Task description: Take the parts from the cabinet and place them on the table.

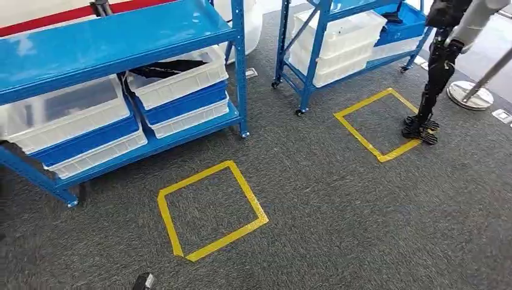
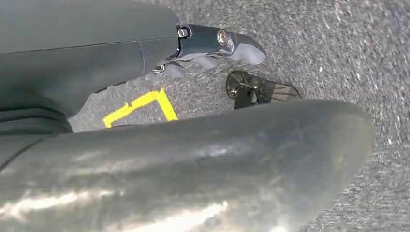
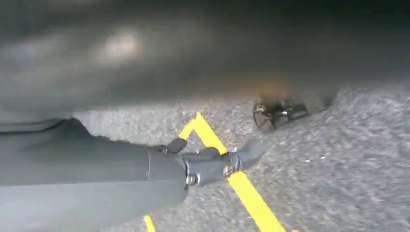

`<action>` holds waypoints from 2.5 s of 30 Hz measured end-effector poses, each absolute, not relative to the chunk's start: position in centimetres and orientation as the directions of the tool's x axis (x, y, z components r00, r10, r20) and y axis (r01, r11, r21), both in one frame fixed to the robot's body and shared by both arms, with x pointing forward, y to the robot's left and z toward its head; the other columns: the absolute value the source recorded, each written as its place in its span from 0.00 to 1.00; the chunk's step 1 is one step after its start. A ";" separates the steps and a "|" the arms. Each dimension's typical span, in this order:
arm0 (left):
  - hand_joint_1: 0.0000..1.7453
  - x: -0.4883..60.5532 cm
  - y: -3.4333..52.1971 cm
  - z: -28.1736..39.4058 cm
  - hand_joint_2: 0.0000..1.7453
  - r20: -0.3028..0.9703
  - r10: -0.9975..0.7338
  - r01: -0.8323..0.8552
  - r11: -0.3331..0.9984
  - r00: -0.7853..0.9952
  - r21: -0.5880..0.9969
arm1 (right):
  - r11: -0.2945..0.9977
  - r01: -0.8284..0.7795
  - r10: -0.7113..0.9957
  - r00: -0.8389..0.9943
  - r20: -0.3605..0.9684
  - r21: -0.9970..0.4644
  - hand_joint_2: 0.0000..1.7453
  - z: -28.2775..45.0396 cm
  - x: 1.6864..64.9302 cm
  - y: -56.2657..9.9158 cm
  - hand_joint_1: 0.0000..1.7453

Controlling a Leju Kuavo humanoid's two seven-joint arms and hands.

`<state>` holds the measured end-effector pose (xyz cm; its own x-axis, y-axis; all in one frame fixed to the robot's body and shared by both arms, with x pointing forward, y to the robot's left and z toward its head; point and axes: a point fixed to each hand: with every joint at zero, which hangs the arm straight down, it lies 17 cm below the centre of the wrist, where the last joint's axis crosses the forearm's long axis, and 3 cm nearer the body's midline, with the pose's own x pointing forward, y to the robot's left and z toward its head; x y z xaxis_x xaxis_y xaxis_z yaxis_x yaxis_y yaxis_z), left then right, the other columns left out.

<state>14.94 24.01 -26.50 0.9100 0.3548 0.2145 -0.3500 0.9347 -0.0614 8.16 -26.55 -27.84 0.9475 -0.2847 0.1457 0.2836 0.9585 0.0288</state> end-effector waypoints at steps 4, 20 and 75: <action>0.00 14.1 24.4 -26.7 0.00 0.203 0.361 -0.359 0.932 0.910 -0.048 | 0.959 0.283 -0.285 0.946 0.155 0.036 0.00 -27.7 8.9 -26.3 0.00; 0.00 14.5 24.2 -26.6 0.00 0.209 0.366 -0.363 0.930 0.907 -0.055 | 0.960 0.278 -0.280 0.947 0.156 0.035 0.00 -27.7 8.8 -26.3 0.00; 0.00 14.6 25.3 -26.7 0.00 0.243 0.364 -0.370 0.929 0.899 -0.022 | 0.966 0.258 -0.259 0.953 0.159 0.029 0.00 -27.8 8.0 -26.2 0.00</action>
